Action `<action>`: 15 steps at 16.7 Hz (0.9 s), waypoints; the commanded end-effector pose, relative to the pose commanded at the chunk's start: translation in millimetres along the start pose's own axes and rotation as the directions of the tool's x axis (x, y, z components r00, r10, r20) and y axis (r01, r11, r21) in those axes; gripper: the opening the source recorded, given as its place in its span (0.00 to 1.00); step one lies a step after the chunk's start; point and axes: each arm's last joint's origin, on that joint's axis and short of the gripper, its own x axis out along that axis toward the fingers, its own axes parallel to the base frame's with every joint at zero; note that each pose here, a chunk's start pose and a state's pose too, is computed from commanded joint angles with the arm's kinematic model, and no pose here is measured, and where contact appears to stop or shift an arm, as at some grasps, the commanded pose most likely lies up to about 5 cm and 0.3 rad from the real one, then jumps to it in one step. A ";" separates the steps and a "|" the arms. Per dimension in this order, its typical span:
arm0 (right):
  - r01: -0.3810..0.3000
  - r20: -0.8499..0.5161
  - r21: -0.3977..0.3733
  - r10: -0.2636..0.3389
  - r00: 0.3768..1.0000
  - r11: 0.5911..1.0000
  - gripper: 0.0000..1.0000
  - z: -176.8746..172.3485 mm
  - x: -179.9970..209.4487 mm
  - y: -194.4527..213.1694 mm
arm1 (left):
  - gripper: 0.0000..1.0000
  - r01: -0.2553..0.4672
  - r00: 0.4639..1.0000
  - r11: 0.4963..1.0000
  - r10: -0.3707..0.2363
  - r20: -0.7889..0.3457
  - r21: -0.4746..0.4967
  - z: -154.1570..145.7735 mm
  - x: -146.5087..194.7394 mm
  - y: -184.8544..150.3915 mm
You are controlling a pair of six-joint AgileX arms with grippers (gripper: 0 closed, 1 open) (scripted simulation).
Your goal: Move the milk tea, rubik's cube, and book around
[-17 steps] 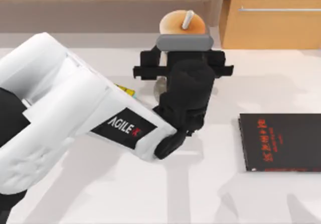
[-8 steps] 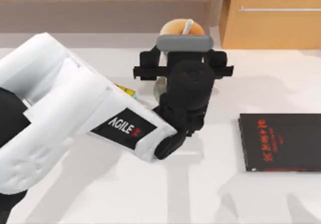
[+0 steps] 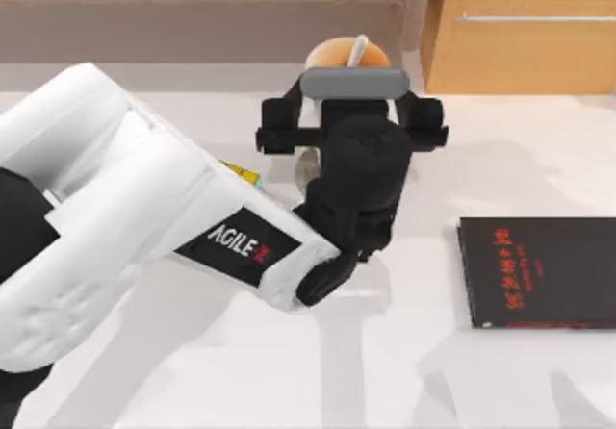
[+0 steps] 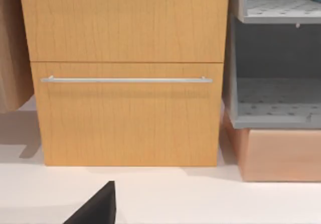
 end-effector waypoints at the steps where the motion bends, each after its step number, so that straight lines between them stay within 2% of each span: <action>1: 0.000 0.000 0.000 0.000 1.000 1.000 1.00 0.0 0.0 0.0 | 1.00 -0.002 1.000 1.000 0.002 0.001 -0.001 0.4 0.7 0.7; 7: 0.000 0.000 0.000 0.000 1.000 1.000 1.00 0.0 0.0 0.0 | 1.00 -0.002 1.000 1.000 0.002 0.000 0.000 -2.6 -27.5 0.4; 12: 0.000 0.000 0.000 0.000 1.000 1.000 1.00 0.0 0.0 0.0 | 1.00 -0.003 1.000 1.000 0.003 -0.002 0.002 -2.6 -27.8 0.7; 15: 0.000 0.000 0.000 0.000 1.000 1.000 1.00 0.0 0.0 0.0 | 1.00 -0.001 1.000 1.000 0.001 -0.003 0.002 15.5 -36.7 -0.2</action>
